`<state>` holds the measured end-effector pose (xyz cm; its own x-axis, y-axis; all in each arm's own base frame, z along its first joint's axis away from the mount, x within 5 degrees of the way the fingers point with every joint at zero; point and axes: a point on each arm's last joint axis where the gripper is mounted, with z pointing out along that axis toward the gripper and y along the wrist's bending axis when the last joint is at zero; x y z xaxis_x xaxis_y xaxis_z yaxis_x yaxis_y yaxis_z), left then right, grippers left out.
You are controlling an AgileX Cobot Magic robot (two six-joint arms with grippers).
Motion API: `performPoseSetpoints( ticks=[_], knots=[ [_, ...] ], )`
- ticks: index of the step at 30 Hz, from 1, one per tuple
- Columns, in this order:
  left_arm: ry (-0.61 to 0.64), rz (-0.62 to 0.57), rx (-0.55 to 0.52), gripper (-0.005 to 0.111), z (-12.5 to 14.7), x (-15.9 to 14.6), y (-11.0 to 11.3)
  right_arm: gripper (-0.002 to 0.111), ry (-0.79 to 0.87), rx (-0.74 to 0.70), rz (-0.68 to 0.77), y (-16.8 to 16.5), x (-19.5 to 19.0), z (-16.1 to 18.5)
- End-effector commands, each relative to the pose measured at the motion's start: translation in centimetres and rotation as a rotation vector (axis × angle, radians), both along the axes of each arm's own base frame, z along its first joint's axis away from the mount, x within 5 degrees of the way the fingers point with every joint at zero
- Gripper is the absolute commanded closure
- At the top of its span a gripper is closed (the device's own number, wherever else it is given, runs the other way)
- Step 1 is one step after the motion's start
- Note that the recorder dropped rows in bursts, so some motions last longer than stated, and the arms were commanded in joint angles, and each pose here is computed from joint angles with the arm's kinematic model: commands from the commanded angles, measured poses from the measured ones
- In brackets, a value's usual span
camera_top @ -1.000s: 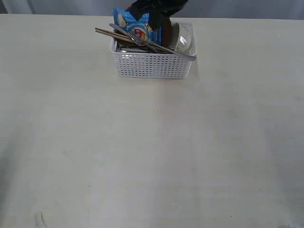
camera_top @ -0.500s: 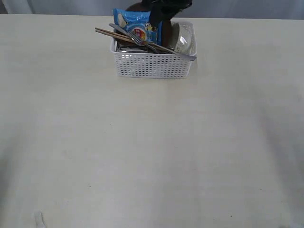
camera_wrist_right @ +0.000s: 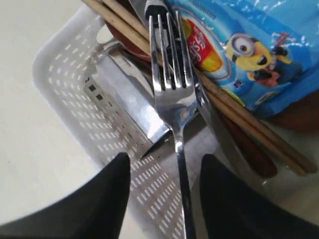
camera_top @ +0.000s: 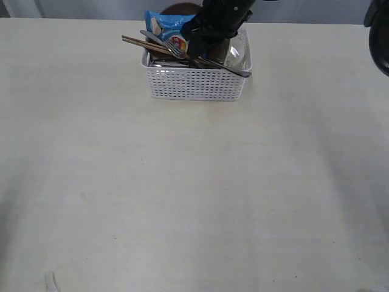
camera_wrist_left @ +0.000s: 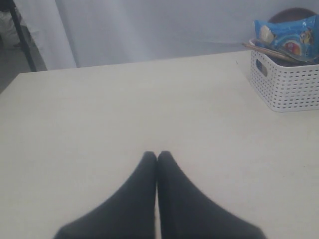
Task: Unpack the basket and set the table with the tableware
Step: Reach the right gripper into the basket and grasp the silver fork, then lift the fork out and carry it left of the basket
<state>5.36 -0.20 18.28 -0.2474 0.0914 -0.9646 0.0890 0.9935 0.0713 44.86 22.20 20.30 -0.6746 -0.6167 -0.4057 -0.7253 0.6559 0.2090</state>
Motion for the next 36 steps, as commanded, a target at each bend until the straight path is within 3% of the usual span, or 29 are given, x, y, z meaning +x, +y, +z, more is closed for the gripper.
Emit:
performPoseSetpoints(
  ticks=[1, 6, 12, 18, 26, 36],
  knots=[
    [0.001, -0.005, -0.006, 0.107, -0.1, 0.0, 0.0, 0.065, -0.001, 0.005, -0.001, 0.0, 0.4, -0.7],
    [0.001, -0.005, -0.006, 0.107, -0.1, 0.0, 0.0, 0.068, -0.003, 0.005, -0.006, 0.1, 0.6, -1.3],
    [0.001, -0.005, -0.006, 0.107, -0.1, 0.0, 0.0, 0.109, 0.003, 0.008, -0.009, -0.1, 0.6, -1.2],
    [0.0, -0.005, -0.004, 0.107, -0.1, 0.0, 0.0, 0.109, -0.012, 0.06, 0.004, 0.2, 0.2, 0.5],
    [0.0, -0.005, -0.004, 0.107, -0.1, 0.0, 0.0, 0.109, -0.064, 0.094, 0.006, -0.5, -1.6, 6.4],
    [0.0, -0.005, -0.004, 0.107, -0.1, 0.0, 0.0, 0.109, 0.057, 0.146, -0.128, 0.8, -7.4, 11.7]
  ],
)
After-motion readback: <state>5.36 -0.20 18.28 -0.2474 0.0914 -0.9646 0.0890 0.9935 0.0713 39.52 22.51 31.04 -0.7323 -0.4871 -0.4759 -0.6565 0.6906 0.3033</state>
